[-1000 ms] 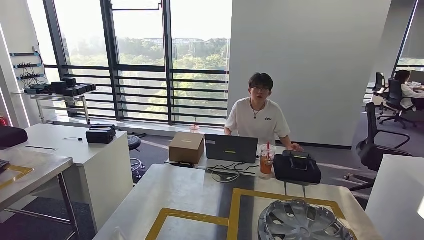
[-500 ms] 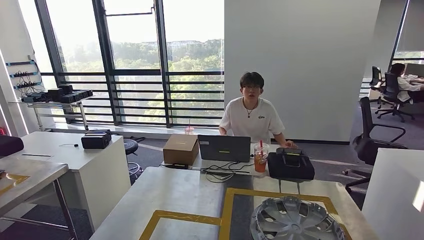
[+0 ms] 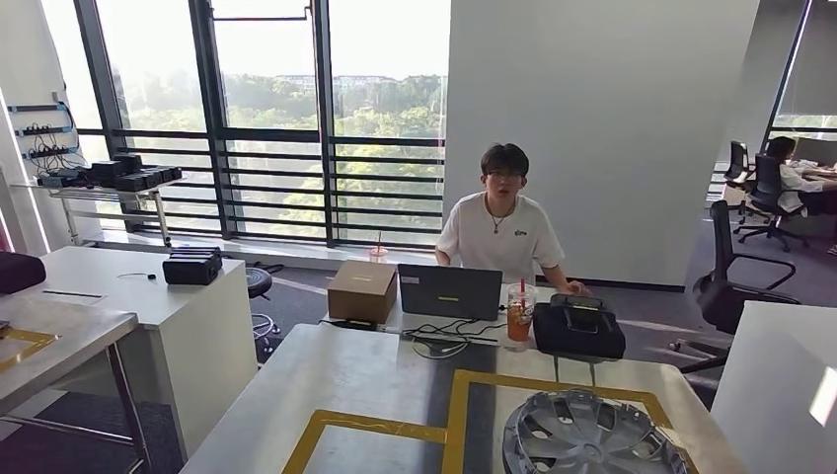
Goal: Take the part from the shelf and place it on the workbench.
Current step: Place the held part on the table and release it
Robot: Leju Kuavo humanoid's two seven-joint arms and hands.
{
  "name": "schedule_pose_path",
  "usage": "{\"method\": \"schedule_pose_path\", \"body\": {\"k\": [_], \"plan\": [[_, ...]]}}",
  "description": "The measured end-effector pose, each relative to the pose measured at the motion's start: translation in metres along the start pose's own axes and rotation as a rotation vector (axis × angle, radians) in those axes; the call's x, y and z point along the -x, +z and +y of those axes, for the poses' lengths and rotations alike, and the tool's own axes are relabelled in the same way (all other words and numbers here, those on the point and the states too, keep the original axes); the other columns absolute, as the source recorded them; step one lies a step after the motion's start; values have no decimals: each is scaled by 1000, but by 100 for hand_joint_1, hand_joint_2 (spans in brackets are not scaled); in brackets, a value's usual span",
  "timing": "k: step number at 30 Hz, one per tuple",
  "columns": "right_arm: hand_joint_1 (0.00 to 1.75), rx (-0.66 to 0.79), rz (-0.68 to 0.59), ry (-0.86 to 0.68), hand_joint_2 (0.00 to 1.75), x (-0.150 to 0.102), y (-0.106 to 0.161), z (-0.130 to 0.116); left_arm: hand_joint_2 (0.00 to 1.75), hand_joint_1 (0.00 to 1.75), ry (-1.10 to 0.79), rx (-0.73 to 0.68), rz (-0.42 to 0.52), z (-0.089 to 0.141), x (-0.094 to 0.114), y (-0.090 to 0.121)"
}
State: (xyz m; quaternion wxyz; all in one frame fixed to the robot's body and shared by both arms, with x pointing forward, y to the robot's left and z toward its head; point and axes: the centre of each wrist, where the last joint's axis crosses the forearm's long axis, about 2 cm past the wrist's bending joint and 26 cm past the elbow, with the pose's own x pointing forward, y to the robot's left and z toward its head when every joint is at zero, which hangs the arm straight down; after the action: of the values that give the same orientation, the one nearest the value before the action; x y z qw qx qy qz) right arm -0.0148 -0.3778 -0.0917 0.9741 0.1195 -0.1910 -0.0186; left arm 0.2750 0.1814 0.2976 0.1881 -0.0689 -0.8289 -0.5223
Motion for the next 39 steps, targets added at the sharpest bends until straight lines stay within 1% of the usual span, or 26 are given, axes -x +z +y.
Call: {"method": "schedule_pose_path", "body": {"k": [5, 9, 14, 21, 27, 31, 35, 39], "plan": [[0, -26, -7, -26, 0, 1, 1, 1, 175, 175, -73, 60, 93, -9, 18, -5], [0, -23, -10, -26, 0, -1, 2, 0, 175, 175, -172, 94, 194, -18, 36, -2], [0, 1, -5, -8, 0, -1, 1, 0, 175, 175, -306, 155, 330, -27, 56, 8], [0, 6, -8, -4, 0, 0, -1, 0, 175, 175, -393, 255, 516, -34, 90, 32], [0, -8, -12, -10, 0, 0, -4, 2, 175, 175, -454, 294, 604, -32, 106, 43], [0, -4, -13, -6, 0, 0, -4, 0, 175, 175, -559, 350, 691, -30, 120, 51], [0, 4, -10, 8, 0, -1, -5, -2, 175, 175, -618, 421, 775, -39, 135, 63], [0, 11, -12, 28, 0, -5, -8, -5, 175, 175, -642, 453, 814, -43, 145, 60]]}}
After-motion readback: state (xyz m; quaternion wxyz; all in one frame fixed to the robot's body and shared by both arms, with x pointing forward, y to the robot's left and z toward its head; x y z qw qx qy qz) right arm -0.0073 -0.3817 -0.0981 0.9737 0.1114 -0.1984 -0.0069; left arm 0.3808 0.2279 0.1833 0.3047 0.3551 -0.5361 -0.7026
